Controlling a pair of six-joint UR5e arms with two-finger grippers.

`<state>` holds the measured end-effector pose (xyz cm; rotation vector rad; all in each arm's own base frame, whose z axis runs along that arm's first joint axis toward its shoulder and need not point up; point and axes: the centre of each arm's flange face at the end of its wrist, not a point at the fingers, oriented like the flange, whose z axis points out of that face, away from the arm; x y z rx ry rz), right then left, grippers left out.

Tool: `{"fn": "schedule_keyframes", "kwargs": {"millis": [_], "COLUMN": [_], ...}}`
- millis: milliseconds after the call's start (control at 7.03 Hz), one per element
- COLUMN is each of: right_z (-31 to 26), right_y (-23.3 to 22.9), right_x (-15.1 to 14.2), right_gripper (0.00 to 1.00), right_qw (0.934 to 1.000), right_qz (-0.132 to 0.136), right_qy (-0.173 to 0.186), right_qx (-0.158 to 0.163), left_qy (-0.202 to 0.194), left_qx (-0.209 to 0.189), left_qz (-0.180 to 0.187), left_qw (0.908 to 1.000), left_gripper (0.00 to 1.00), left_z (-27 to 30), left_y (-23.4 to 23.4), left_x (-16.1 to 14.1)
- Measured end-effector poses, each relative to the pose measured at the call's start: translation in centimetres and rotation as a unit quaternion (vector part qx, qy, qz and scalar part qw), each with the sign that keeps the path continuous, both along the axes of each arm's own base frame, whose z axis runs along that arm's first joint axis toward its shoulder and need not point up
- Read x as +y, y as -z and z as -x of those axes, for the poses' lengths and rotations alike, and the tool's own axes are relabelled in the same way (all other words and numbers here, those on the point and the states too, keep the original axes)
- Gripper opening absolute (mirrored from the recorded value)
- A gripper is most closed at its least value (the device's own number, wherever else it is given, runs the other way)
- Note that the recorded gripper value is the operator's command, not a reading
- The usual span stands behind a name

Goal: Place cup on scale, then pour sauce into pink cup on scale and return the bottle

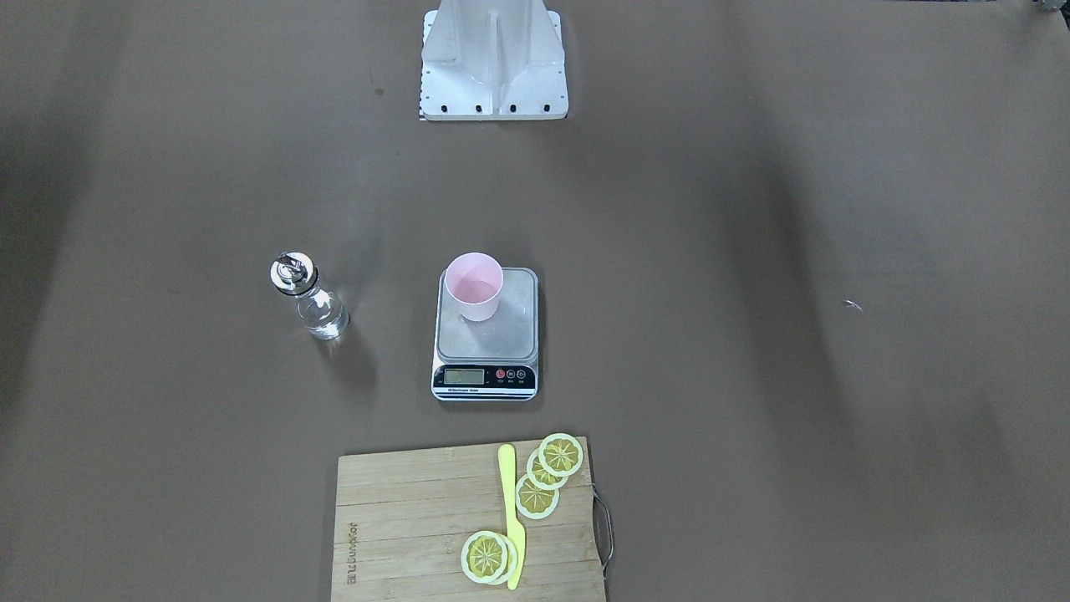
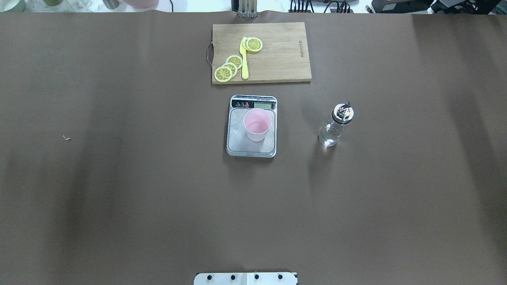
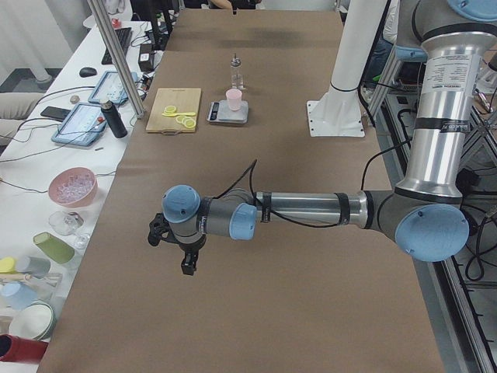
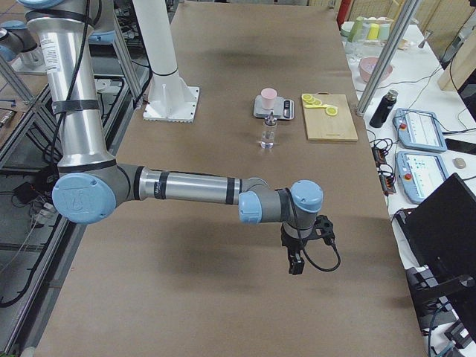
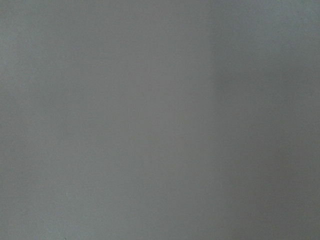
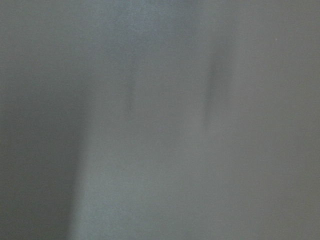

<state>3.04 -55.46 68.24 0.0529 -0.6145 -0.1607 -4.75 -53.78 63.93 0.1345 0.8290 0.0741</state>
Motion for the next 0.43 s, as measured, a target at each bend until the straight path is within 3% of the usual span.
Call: {"fn": "schedule_keyframes", "kwargs": {"millis": [427], "right_z": [0.15], "right_y": [0.41], "right_x": [-0.06], "right_gripper": [1.00], "right_qw": [0.9999], "right_qz": [0.003], "right_qy": [0.000], "right_qx": [-0.010], "left_qy": [0.008], "left_qx": [0.001], "left_qz": [-0.014], "left_qw": [0.9999], "left_gripper": [0.98], "left_z": [0.79], "left_y": [-0.28], "left_x": [0.72]}}
